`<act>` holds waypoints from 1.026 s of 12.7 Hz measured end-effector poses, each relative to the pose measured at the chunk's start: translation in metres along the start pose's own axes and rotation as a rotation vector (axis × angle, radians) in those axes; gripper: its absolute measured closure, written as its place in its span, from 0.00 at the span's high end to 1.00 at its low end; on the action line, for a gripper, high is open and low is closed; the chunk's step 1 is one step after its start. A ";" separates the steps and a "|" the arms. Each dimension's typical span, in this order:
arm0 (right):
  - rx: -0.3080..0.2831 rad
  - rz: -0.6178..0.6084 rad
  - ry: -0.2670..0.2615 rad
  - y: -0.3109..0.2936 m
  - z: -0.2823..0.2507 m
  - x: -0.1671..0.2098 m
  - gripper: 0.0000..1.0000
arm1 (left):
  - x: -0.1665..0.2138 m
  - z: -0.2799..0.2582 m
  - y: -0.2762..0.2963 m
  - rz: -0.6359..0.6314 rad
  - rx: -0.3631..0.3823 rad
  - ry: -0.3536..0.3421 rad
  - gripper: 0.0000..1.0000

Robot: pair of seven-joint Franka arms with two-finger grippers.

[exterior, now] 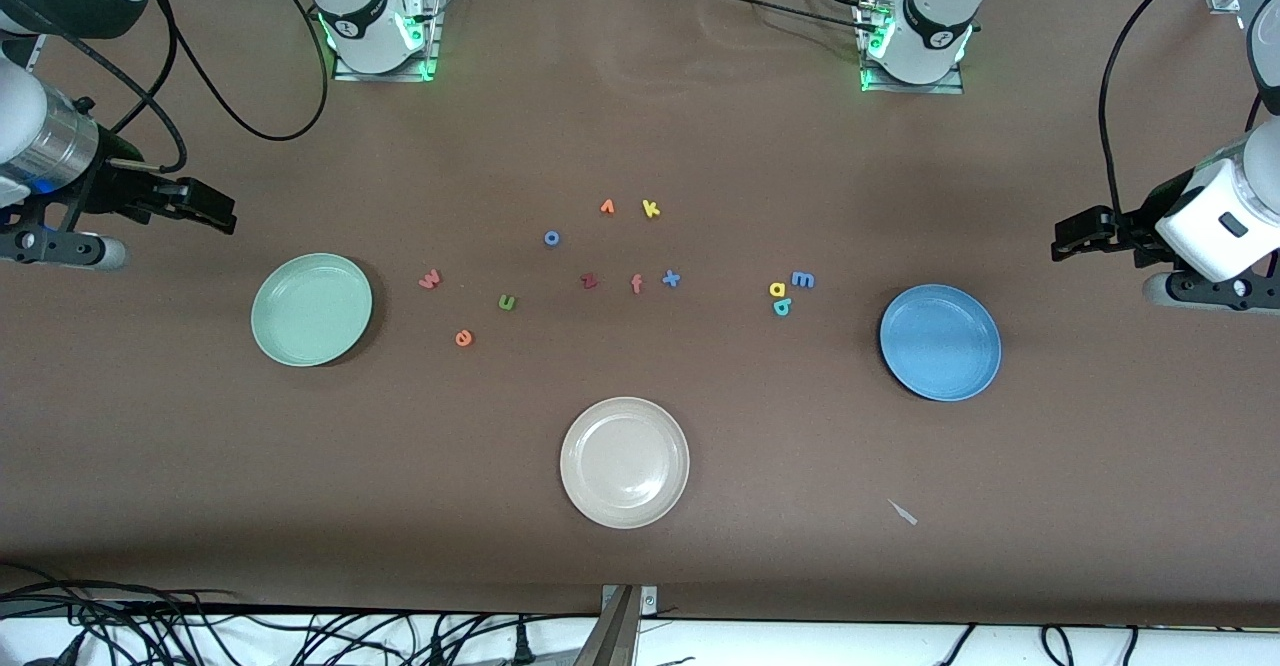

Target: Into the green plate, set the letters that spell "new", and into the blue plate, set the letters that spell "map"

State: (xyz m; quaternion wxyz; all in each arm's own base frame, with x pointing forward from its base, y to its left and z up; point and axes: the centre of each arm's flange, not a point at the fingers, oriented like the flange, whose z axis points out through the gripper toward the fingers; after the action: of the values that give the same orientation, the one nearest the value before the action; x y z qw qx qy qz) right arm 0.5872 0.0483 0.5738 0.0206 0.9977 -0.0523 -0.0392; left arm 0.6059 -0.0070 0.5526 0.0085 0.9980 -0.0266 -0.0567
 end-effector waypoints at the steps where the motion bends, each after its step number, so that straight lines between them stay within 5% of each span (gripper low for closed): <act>1: 0.000 0.000 0.000 0.000 0.000 0.000 1.00 | -0.001 -0.001 0.000 0.000 0.003 0.001 1.00; 13: 0.000 0.000 0.000 0.000 0.000 0.000 1.00 | -0.002 -0.002 0.000 -0.049 0.003 -0.002 1.00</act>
State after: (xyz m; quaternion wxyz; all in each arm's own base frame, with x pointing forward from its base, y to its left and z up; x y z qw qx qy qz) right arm 0.5872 0.0483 0.5738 0.0206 0.9976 -0.0523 -0.0392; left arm 0.6043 -0.0070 0.5545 0.0054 0.9983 -0.0024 -0.0579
